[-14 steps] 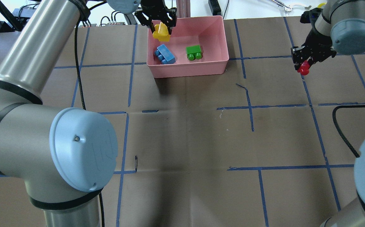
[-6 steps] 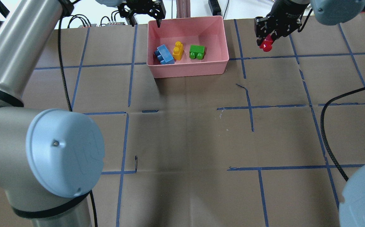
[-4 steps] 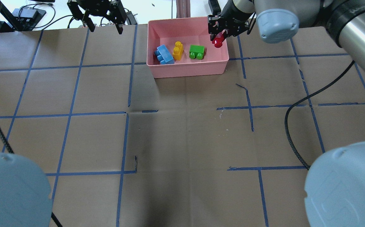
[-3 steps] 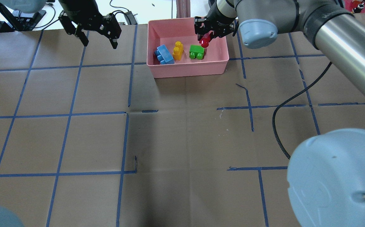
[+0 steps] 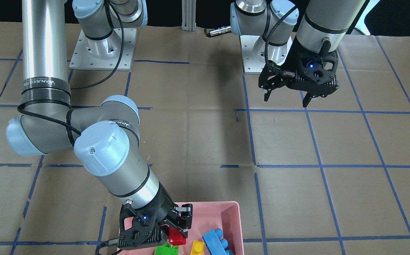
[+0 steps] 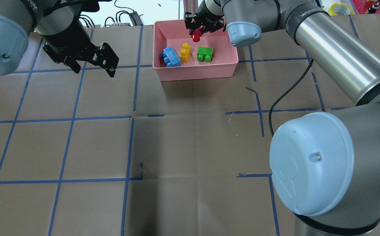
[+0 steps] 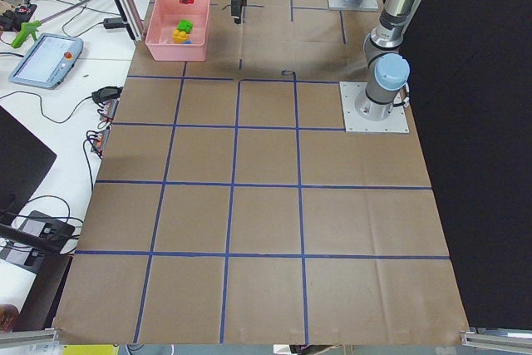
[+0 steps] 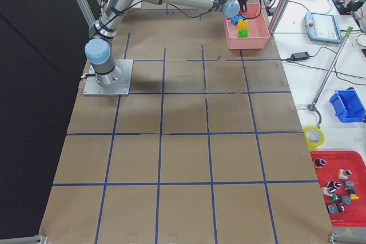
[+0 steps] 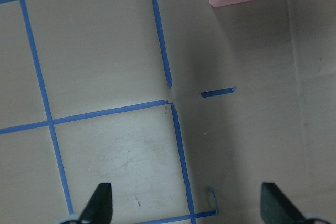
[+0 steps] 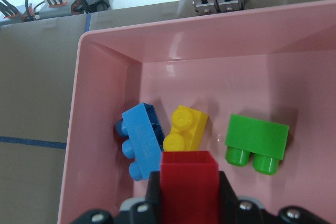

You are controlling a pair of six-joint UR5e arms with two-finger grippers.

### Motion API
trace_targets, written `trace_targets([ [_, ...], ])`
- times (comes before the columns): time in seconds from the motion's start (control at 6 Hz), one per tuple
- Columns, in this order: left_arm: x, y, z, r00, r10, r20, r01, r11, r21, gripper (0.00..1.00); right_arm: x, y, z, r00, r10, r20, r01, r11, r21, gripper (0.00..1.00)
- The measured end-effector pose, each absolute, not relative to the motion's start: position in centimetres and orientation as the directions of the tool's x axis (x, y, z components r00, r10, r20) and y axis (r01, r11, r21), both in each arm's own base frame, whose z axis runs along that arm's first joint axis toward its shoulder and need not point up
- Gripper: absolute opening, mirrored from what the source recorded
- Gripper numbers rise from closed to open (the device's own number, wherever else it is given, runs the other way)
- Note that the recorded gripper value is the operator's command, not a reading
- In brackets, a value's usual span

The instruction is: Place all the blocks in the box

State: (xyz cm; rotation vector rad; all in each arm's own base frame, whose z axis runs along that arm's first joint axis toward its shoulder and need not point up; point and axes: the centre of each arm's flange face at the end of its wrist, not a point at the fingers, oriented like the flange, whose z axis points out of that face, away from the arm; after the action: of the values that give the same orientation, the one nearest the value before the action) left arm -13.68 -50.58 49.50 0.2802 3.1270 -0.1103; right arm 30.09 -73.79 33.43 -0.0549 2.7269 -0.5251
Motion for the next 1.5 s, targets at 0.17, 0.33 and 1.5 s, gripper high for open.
trace_targets([
  [0.17,-13.6,-50.2,50.0,-0.983,0.184,-0.005,0.183,0.98,-0.073,0.99,30.2,-74.2,33.4,-0.934,-0.117,-0.338,0.033,0.913,-0.407,1.0],
  [0.33,-13.5,-49.9,50.3,-0.98,0.199,-0.002,0.198,0.978,-0.065,0.99,30.2,-74.3,33.3,-0.935,-0.116,-0.336,0.033,0.913,-0.407,1.0],
  [1.5,-12.4,-50.1,49.9,-0.976,0.216,0.01,0.215,0.975,-0.049,0.99,18.5,-57.3,48.1,-0.975,-0.151,-0.165,-0.165,0.983,0.074,1.0],
])
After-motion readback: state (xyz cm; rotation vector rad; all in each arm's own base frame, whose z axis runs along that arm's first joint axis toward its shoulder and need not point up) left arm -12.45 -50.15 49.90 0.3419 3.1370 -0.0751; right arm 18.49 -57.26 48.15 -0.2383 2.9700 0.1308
